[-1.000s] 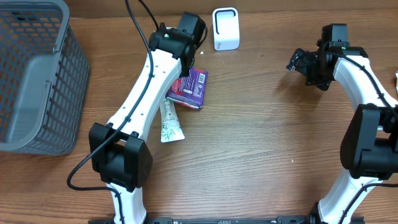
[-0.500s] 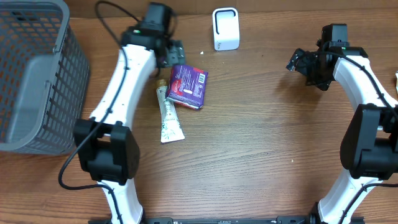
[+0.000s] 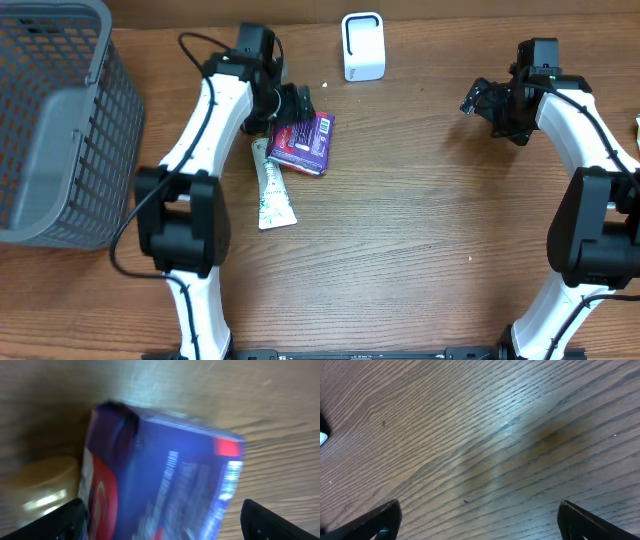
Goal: Scan the item barcode
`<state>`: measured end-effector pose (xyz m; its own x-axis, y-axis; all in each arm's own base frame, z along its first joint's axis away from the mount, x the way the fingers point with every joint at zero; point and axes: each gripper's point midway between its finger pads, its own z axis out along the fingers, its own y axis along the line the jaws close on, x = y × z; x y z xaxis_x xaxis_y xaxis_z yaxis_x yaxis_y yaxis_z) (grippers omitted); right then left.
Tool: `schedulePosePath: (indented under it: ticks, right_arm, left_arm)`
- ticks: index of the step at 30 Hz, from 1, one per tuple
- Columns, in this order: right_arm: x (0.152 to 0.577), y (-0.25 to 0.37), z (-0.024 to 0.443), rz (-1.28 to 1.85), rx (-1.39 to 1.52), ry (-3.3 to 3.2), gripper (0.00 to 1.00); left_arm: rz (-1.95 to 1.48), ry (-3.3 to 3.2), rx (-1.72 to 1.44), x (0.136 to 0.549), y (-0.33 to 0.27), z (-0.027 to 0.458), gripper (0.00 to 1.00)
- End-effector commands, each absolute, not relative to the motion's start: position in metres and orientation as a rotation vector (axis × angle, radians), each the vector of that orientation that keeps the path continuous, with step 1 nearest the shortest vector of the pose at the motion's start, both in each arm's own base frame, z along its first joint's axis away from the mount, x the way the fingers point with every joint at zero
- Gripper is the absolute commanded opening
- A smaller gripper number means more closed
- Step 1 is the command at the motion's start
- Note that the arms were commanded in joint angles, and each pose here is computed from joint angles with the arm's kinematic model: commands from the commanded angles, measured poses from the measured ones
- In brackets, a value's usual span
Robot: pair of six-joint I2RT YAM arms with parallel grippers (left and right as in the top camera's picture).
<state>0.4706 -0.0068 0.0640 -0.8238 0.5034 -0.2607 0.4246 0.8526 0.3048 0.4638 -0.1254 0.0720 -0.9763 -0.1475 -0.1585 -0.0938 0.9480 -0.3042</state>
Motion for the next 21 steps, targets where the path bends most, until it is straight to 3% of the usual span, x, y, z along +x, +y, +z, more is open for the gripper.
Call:
schedulePosePath:
  ticks: [1,8,11,21]
  right_arm:
    - [0.481,-0.006,0.093,0.348,0.672,2.628,1.00]
    - [0.481,-0.006,0.093,0.348,0.672,2.628,1.00]
    - [0.481,-0.006,0.093,0.348,0.672,2.628,1.00]
    - [0.481,-0.006,0.093,0.348,0.672,2.628,1.00]
  left_arm:
    - [-0.494,2.970,-0.149,0.457,-0.132,0.056,0.83]
    - [-0.480,2.977,-0.152,0.455,-0.131,0.055,0.23]
    - [-0.482,2.970,-0.151,0.457,-0.131,0.057,0.04]
    - [-0.482,2.946,-0.146,0.465,-0.132,0.078,0.04]
